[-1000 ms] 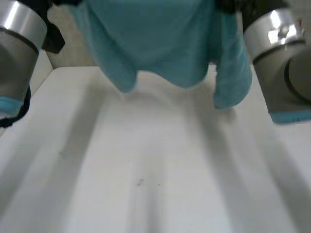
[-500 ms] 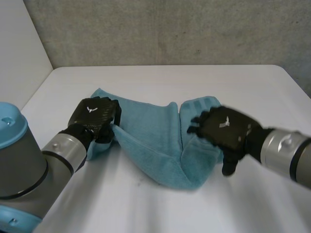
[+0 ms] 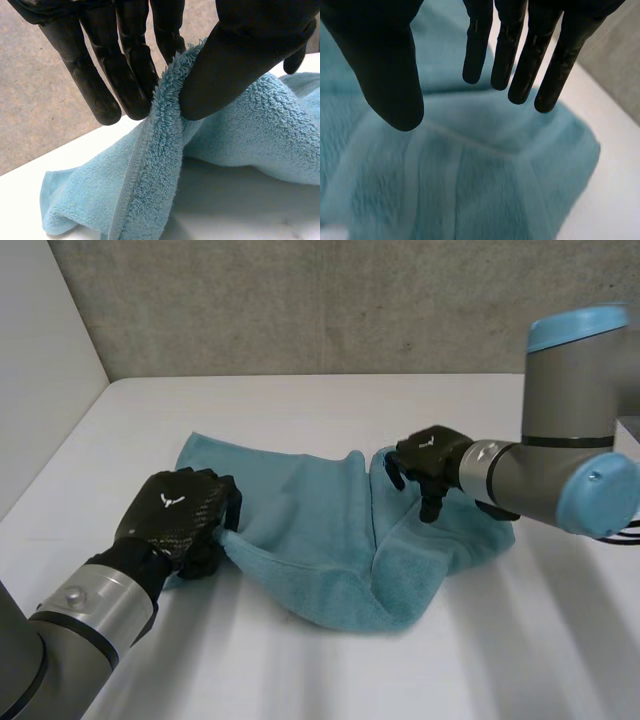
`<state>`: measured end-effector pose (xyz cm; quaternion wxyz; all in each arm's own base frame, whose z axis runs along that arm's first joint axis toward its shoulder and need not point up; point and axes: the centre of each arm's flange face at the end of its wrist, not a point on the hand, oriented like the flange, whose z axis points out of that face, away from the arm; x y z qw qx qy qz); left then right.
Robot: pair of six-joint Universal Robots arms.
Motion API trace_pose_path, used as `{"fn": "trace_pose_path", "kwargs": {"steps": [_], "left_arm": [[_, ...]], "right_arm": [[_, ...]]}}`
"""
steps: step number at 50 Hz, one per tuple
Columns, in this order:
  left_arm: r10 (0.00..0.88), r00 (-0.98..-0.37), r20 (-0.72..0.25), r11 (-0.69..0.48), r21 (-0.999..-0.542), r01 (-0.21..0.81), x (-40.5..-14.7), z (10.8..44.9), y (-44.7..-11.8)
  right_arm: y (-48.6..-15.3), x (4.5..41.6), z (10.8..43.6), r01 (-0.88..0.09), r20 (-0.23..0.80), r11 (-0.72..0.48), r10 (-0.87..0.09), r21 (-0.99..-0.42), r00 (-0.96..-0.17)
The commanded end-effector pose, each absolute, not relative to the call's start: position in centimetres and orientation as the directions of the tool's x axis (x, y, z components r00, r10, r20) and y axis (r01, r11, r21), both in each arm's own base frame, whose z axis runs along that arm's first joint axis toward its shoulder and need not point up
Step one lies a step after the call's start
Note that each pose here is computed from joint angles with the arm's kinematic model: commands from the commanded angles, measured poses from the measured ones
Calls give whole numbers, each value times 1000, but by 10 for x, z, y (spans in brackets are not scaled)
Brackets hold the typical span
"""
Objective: Fold the laundry
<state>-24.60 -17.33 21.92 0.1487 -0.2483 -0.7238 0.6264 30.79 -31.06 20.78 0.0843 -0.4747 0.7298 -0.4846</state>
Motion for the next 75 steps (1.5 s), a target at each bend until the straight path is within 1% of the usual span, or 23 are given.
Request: {"fn": "trace_pose_path", "kwargs": {"steps": [1, 17, 26, 34, 40, 45, 47, 50, 52, 58, 60, 62, 64, 65, 66, 67, 68, 69, 70, 71, 72, 73, 75], "left_arm": [[536, -839, -92, 102, -980, 173, -244, 217, -175], [536, -840, -88, 116, -978, 176, -243, 212, -174], [535, -840, -85, 117, -978, 173, -243, 212, -174], [520, -850, -88, 113, -979, 171, -240, 214, -179], [469, -878, -92, 140, -974, 177, -229, 208, -194], [469, -879, -90, 196, -959, 203, -228, 192, -199], [472, -877, -87, 217, -953, 211, -229, 185, -200], [481, -872, -92, 266, -932, 245, -231, 168, -204], [492, -864, -110, 276, -921, 274, -233, 160, -208], [543, -811, -219, 234, -888, 396, -244, 143, -227], [542, -805, -243, 205, -890, 407, -248, 145, -237], [535, -802, -266, 162, -899, 406, -253, 153, -249], [501, -806, -316, 27, -925, 379, -265, 187, -276], [500, -806, -316, 26, -925, 379, -266, 187, -276], [468, -818, -335, -67, -936, 345, -272, 214, -292], [428, -834, -348, -175, -937, 302, -279, 247, -308], [427, -834, -348, -176, -937, 301, -279, 247, -308], [380, -854, -355, -290, -923, 254, -283, 284, -320], [380, -855, -355, -291, -923, 254, -283, 285, -320], [327, -877, -353, -400, -892, 210, -285, 321, -330], [264, -903, -338, -509, -844, 167, -283, 359, -335], [263, -904, -338, -510, -844, 167, -283, 359, -335], [139, -958, -252, -690, -718, 89, -270, 425, -333]], "right_arm": [[-317, 308, 178, -678, 360, 95, -789, -728, -498], [-319, 312, 145, -680, 310, 114, -827, -724, -469], [-327, 313, 144, -659, 342, 83, -803, -747, -488], [-325, 306, 190, -599, 403, 14, -728, -800, -555], [-314, 264, 226, -580, 399, 70, -659, -812, -638], [-287, 233, 232, -612, 387, 146, -656, -778, -648], [-262, 220, 223, -678, 392, 177, -702, -713, -595], [-253, 215, 216, -720, 402, 178, -728, -671, -555], [-244, 206, 201, -779, 422, 166, -763, -604, -490], [-256, 210, 199, -783, 485, 103, -734, -613, -476], [-287, 217, 202, -755, 540, 53, -666, -653, -514], [-304, 222, 210, -726, 557, 23, -626, -687, -546], [-321, 227, 226, -688, 572, -19, -574, -725, -586], [-338, 232, 251, -640, 583, -79, -509, -764, -633], [-352, 235, 281, -591, 589, -149, -434, -793, -682], [-352, 235, 281, -590, 589, -150, -433, -793, -682], [-365, 236, 317, -534, 584, -237, -341, -812, -737], [-365, 236, 317, -533, 584, -238, -340, -812, -737], [-372, 236, 353, -473, 559, -331, -246, -816, -792], [-375, 238, 386, -410, 516, -427, -170, -806, -839], [-375, 238, 386, -409, 516, -428, -169, -806, -840], [-375, 238, 410, -348, 463, -508, -116, -788, -879], [-372, 238, 428, -293, 412, -577, -84, -763, -907]]}}
